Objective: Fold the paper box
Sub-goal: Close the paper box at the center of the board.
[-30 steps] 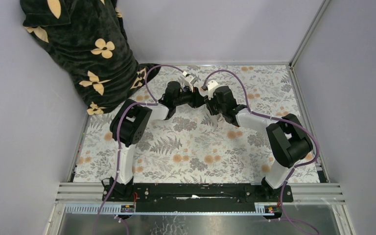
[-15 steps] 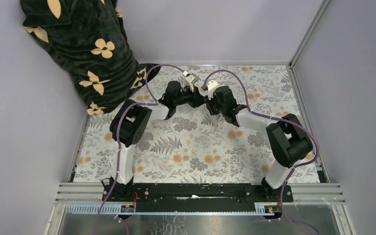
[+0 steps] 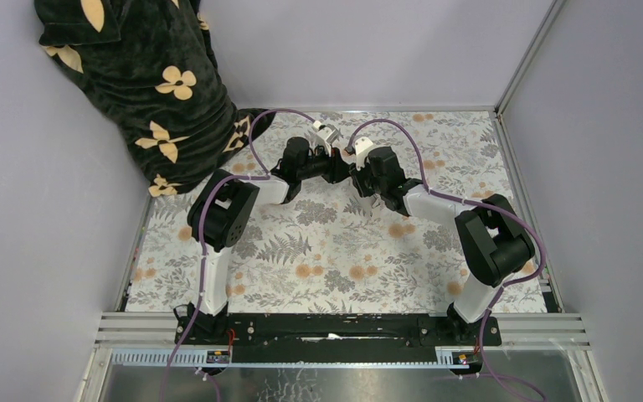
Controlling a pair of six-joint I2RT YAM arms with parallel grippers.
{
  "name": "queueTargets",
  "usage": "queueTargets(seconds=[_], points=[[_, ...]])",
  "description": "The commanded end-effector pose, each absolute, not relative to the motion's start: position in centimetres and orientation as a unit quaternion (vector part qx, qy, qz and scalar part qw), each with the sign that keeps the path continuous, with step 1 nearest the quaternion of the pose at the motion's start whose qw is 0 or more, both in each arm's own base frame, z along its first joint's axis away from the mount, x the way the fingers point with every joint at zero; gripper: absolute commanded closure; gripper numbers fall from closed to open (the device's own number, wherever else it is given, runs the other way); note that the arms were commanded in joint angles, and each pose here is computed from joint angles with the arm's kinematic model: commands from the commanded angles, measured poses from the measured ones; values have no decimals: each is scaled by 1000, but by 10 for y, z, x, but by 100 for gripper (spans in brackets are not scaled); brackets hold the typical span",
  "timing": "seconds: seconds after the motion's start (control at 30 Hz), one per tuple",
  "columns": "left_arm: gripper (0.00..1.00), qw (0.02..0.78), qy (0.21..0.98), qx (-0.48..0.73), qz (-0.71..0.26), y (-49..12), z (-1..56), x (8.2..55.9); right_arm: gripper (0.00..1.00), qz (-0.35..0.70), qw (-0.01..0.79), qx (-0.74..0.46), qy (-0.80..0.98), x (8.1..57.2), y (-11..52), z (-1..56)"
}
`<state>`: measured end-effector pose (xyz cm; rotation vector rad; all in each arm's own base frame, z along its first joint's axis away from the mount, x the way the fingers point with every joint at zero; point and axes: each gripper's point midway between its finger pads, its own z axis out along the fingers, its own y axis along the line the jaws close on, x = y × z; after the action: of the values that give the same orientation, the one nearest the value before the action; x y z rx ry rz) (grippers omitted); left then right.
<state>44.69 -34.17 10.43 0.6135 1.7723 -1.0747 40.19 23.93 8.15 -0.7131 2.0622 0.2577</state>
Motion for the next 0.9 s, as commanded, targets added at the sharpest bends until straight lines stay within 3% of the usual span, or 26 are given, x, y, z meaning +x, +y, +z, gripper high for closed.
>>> queueTargets(seconds=[0.0,0.43,0.6,0.87], points=[[69,519,689,265,-431,-345,148,456,83,121,422,-301,847,392,244,66],[67,527,687,262,-426,-344,152,460,83,121,419,-304,847,392,244,66],[82,526,687,266,-425,-343,150,459,83,120,419,-304,847,392,244,66],[87,526,694,256,-420,-339,146,456,83,116,421,-301,848,394,243,70]])
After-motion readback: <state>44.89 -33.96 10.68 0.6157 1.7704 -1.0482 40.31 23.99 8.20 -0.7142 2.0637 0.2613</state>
